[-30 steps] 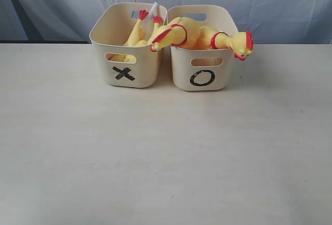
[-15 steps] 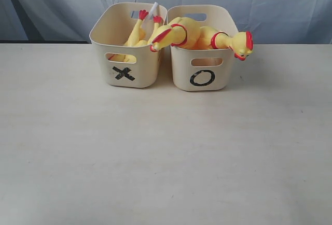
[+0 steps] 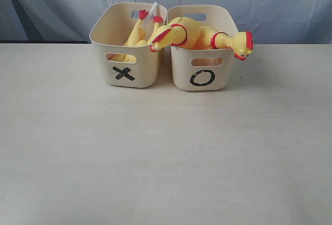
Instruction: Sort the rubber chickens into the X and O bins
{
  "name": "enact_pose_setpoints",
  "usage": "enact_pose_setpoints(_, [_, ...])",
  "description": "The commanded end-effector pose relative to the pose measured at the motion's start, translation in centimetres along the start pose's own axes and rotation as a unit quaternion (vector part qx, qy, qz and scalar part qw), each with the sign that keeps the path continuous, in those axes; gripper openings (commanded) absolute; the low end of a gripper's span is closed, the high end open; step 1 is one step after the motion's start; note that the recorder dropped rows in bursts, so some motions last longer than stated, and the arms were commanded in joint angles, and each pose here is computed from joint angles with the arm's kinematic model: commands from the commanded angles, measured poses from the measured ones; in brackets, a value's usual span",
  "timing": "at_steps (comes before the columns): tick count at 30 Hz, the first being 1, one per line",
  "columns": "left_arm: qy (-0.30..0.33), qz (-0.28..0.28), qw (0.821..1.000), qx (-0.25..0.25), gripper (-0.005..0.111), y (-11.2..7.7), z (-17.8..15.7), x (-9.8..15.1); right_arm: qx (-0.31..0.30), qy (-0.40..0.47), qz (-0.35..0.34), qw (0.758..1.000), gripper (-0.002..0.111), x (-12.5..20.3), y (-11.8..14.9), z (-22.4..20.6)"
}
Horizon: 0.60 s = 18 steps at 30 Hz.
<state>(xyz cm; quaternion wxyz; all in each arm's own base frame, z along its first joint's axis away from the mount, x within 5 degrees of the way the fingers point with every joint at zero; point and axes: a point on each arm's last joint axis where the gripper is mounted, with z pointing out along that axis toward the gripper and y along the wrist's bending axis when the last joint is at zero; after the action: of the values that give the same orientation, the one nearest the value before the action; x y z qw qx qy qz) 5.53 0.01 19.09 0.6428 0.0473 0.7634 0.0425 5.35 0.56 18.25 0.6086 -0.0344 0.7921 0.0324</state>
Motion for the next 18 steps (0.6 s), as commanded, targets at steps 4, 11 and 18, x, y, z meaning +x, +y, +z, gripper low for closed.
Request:
enact_pose_setpoints(4, [-0.007, -0.009, 1.000, 0.000, 0.000, -0.01, 0.00, -0.02, 0.003, -0.002, 0.001, 1.000, 0.000, 0.03, -0.03, -0.02])
enact_pose_setpoints(11, [-0.013, -0.008, 1.000, -0.001, 0.000, 0.00, 0.00, -0.13, 0.003, -0.001, 0.001, 1.000, 0.000, 0.05, -0.03, -0.02])
enact_pose_setpoints(18, [-0.013, -0.008, 1.000, -0.001, 0.000, 0.00, 0.00, -0.13, 0.003, -0.001, 0.001, 1.000, 0.000, 0.05, -0.03, -0.02])
